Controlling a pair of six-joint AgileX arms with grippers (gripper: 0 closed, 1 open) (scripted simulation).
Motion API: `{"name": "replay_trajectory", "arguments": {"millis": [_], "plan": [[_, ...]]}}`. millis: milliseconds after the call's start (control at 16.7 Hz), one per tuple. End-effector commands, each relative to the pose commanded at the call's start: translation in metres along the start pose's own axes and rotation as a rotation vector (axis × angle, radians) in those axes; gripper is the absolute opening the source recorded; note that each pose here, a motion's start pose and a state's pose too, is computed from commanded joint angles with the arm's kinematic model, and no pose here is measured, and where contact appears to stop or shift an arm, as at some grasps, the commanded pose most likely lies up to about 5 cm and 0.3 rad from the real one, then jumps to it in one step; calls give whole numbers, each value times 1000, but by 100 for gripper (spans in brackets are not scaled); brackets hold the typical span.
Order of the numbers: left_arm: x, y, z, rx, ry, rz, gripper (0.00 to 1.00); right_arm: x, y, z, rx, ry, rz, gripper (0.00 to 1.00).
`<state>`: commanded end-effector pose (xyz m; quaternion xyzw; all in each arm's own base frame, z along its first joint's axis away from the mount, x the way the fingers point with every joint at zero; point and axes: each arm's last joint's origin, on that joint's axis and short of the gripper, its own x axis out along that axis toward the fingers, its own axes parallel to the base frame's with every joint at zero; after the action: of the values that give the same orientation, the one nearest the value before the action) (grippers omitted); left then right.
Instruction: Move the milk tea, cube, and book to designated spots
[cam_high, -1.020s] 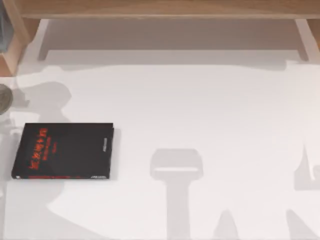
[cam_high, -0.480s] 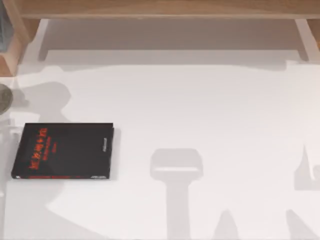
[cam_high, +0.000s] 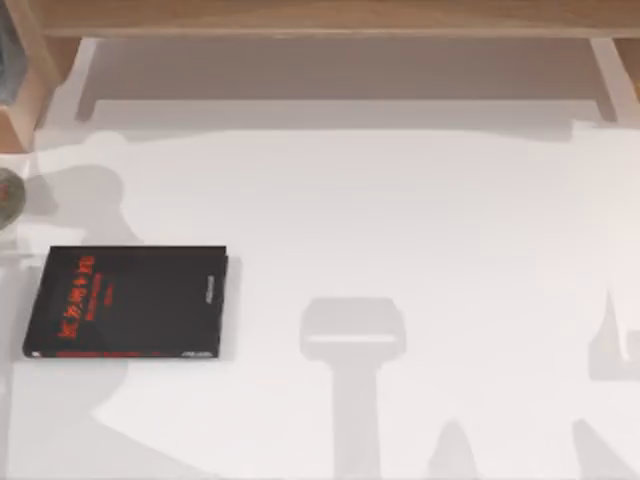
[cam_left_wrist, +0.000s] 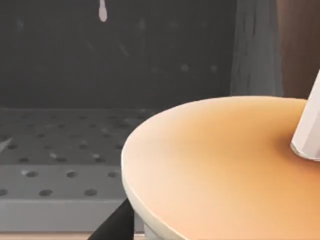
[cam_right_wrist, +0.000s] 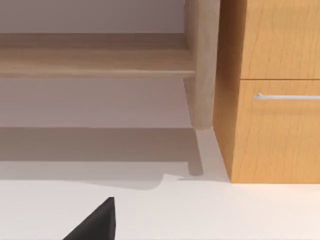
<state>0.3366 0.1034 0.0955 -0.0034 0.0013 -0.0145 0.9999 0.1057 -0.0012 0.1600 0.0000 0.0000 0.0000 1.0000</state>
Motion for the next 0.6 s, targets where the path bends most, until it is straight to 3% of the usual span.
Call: {"name": "replay_trajectory", "arguments": {"millis": [600], "plan": [[-4, 0, 1, 2, -6, -1, 100, 0, 0, 0, 0, 0, 0, 100]]}}
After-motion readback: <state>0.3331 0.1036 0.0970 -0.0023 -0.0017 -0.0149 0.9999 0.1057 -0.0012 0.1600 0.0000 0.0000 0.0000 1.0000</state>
